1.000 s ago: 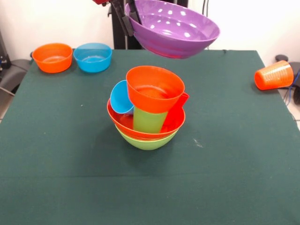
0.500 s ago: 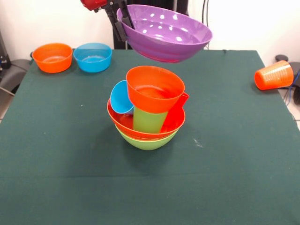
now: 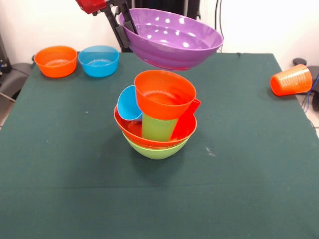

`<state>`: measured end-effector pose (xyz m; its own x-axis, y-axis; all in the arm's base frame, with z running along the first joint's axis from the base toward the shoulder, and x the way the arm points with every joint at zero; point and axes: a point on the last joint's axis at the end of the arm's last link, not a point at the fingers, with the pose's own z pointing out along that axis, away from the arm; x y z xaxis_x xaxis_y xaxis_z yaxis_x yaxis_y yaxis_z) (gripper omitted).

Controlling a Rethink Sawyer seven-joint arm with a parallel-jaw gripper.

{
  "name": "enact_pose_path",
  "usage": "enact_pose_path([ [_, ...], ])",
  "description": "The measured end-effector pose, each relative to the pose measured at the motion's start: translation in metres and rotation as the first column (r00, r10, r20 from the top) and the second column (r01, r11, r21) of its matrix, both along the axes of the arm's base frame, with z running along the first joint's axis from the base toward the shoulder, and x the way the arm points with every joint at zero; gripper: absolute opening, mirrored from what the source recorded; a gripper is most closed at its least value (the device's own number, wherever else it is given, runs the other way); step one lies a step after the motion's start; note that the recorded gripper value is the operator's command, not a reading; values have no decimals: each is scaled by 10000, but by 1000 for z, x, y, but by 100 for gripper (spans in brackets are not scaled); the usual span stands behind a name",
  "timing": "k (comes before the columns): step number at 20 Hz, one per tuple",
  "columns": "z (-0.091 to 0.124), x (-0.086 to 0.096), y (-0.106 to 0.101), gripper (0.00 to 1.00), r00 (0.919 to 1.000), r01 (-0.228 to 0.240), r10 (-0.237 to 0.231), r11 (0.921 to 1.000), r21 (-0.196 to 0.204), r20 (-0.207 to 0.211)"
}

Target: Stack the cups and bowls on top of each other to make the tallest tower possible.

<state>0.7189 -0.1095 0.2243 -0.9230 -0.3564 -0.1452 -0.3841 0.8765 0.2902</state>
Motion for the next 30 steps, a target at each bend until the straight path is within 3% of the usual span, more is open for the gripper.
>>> enact_pose_path([
  [30,-4,9,-8,0,9997,223,-224,9996,155,98],
])
